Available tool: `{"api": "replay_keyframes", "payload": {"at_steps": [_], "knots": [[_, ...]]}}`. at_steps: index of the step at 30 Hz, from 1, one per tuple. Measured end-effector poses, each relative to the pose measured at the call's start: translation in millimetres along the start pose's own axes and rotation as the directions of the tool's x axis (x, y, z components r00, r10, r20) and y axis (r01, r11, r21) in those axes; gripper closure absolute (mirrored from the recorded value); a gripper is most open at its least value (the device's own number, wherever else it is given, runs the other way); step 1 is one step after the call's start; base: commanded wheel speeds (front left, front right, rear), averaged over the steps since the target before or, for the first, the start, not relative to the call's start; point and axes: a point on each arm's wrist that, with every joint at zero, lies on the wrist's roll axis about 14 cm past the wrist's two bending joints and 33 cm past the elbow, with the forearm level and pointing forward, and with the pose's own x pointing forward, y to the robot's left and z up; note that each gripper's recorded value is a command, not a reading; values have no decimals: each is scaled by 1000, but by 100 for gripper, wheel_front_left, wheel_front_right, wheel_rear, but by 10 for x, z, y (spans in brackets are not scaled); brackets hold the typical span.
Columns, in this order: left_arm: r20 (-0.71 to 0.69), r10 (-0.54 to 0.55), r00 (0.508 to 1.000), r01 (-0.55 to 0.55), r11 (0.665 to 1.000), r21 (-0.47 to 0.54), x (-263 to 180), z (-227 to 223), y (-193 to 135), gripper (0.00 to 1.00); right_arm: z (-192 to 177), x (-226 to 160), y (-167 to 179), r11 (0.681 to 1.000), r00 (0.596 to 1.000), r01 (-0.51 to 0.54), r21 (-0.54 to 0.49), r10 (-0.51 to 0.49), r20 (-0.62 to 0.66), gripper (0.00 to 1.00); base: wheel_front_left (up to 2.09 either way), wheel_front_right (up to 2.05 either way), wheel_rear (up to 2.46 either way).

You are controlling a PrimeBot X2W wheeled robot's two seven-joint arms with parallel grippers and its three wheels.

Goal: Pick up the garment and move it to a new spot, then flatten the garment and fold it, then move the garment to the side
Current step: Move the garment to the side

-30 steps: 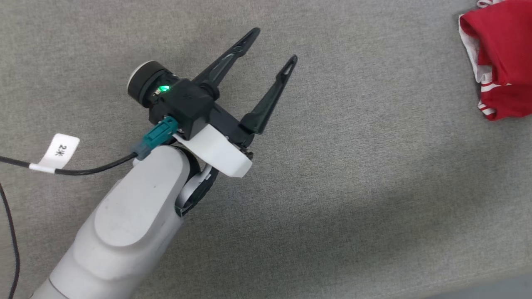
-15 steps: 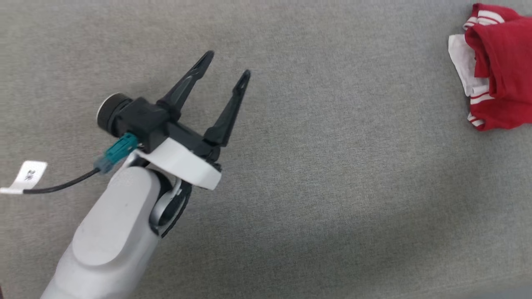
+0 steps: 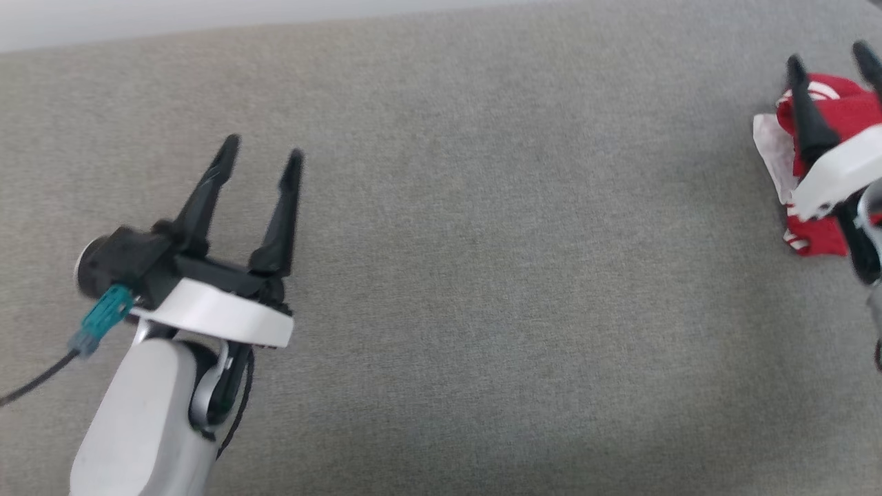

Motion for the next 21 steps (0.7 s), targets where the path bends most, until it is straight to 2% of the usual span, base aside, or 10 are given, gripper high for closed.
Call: {"api": "replay_keyframes", "payload": {"at_steps": [11, 21], "knots": [[32, 215, 976, -216, 975, 57, -671, 245, 417, 0, 74, -435, 362, 992, 993, -49, 115, 36, 109, 0, 0, 0, 0], [31, 331, 943, -332, 940, 72, -1246, 327, 543, 0, 49, -925, 554, 983, 988, -54, 176, 27, 154, 0, 0, 0, 0]]}}
